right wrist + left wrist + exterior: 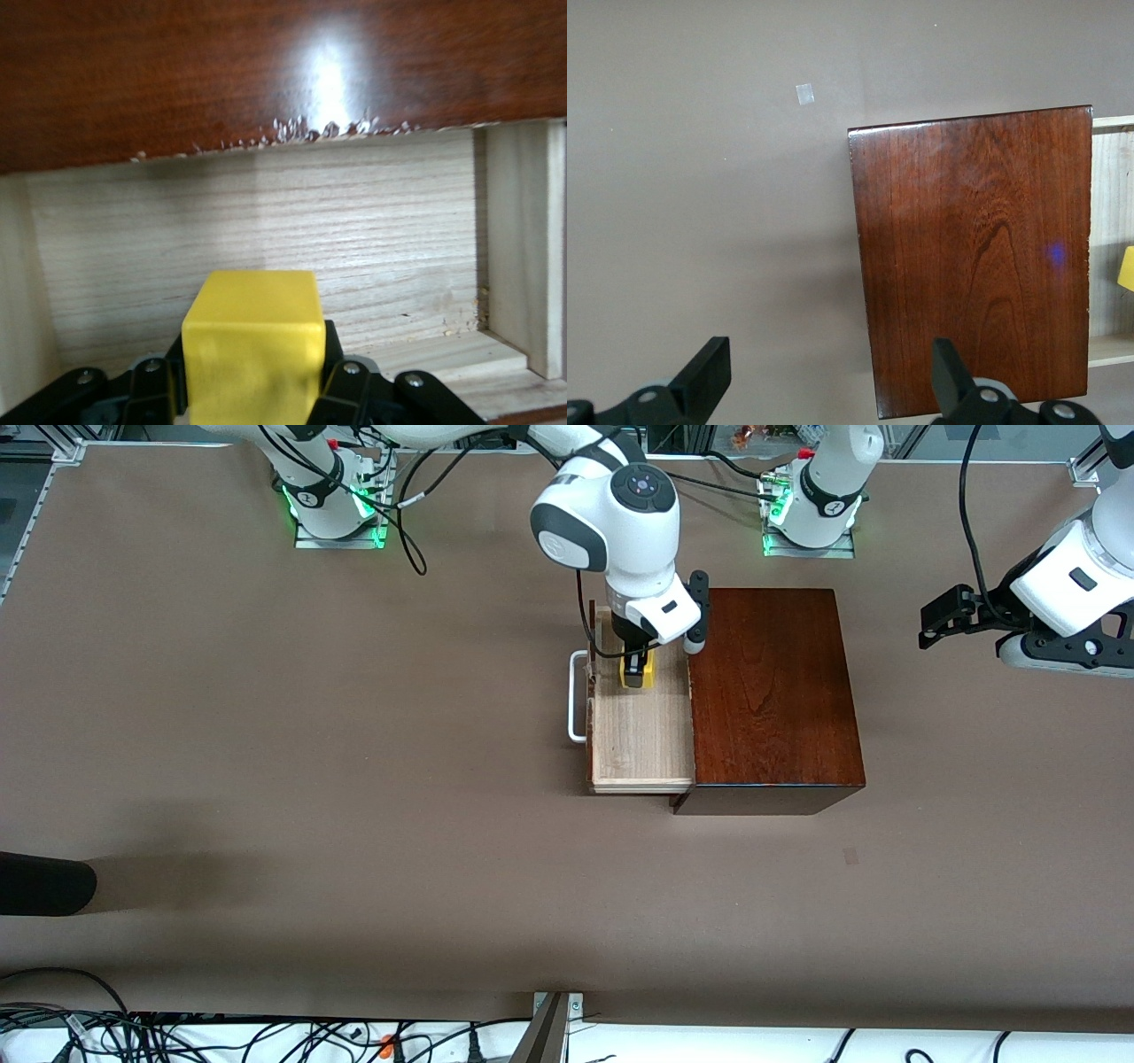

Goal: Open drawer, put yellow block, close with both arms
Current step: 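Carry the yellow block over the open drawer with the right gripper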

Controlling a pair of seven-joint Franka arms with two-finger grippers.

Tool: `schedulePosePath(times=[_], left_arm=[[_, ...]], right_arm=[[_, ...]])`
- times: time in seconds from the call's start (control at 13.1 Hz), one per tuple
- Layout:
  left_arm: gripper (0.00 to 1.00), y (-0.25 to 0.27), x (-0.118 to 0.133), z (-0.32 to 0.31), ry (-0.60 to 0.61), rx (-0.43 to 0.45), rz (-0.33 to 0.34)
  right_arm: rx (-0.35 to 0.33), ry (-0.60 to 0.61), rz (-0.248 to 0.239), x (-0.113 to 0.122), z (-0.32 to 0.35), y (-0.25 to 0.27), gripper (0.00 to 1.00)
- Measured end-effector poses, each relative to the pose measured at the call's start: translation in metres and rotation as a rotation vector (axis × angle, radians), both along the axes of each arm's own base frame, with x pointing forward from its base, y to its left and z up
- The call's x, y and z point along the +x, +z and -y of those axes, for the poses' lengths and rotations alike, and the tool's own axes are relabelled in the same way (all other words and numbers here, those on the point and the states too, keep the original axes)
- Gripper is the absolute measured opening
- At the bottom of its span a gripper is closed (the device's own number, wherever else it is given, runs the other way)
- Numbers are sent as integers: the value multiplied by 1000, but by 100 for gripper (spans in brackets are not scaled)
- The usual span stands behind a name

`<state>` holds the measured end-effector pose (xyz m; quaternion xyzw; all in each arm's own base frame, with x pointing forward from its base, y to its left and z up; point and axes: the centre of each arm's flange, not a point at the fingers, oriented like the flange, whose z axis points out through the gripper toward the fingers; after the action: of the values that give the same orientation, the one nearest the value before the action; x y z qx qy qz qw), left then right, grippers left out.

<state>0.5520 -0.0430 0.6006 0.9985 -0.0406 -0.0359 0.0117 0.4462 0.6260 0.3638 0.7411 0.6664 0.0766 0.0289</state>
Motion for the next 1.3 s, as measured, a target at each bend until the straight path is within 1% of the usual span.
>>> schedulePosePath(times=[0.15, 0.53, 0.99, 1.07, 1.15, 1.3], left_arm=[[100, 0, 0, 0, 0, 0, 0], [100, 14, 1, 1, -2, -2, 30], [100, 23, 1, 6, -11, -4, 49], [100, 26, 1, 6, -11, -4, 56], [100, 28, 2, 6, -11, -5, 60], [100, 29, 2, 6, -11, -5, 63]], right_arm=[[-31, 17, 7, -1, -1, -14, 56], [-98, 63, -7, -9, -3, -53, 56], [-106, 77, -8, -10, -3, -57, 56], [-107, 77, -8, -10, -3, -58, 60], [-107, 77, -8, -10, -3, -58, 70], [-102, 75, -5, -9, -4, -55, 93]])
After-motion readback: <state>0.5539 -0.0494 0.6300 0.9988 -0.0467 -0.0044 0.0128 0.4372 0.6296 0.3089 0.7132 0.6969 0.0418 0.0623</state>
